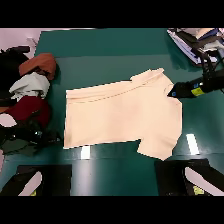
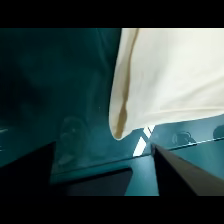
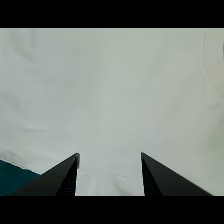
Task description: Fold the shirts.
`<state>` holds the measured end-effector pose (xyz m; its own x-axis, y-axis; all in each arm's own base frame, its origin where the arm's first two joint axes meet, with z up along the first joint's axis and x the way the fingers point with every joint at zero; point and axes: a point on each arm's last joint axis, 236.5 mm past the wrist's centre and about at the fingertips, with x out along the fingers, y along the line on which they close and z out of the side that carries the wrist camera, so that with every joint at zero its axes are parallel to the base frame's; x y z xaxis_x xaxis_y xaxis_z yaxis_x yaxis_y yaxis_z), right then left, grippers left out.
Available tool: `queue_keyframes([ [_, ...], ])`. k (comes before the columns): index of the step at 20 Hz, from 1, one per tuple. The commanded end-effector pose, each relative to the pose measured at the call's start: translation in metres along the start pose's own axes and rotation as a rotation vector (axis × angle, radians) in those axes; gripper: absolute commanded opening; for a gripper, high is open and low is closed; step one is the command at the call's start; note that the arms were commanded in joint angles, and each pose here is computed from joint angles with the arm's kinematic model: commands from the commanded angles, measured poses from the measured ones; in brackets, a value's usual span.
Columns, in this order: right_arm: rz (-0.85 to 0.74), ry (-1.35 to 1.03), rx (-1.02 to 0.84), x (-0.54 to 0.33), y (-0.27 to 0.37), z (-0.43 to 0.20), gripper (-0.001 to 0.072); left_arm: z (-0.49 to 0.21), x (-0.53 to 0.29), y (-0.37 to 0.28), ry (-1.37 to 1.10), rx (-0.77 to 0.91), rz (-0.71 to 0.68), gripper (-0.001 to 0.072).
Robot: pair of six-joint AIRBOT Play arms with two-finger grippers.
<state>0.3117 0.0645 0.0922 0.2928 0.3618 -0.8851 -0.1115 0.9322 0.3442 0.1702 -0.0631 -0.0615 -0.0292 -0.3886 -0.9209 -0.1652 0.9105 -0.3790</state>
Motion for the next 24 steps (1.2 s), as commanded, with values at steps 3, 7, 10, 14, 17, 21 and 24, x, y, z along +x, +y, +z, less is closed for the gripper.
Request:
queue_keyframes([
  [3, -0.004, -0.038, -0.003, -0.004, 0.003, -0.013, 0.0445, 0.01, 0.016, -0.016, -0.07, 0.039, -0.057, 0.0702],
  [7, -0.007, -0.064, -0.014, -0.013, 0.006, -0.014, 0.0445, -0.001, 0.037, -0.035, -0.056, 0.14, -0.056, 0.0701],
  [10, -0.01, -0.088, -0.024, -0.02, 0.009, -0.014, 0.0445, -0.014, 0.047, -0.036, -0.014, 0.131, -0.048, 0.07],
  [14, -0.031, -0.054, 0.017, -0.024, -0.006, -0.024, 0.0446, -0.015, 0.046, -0.046, -0.013, 0.091, -0.092, 0.0028],
  [17, -0.052, 0.025, 0.167, -0.017, -0.048, -0.046, 0.0446, -0.01, 0.033, -0.057, -0.016, 0.123, -0.113, 0.0026],
  [21, -0.045, 0.138, 0.462, 0.02, -0.108, -0.114, 0.0465, 0.011, 0.002, -0.078, -0.08, 0.224, -0.132, 0.0025],
  [24, 0.006, 0.242, 0.643, 0.049, -0.127, -0.156, 0.0507, 0.026, -0.013, -0.088, -0.135, 0.245, -0.139, 0.0026],
])
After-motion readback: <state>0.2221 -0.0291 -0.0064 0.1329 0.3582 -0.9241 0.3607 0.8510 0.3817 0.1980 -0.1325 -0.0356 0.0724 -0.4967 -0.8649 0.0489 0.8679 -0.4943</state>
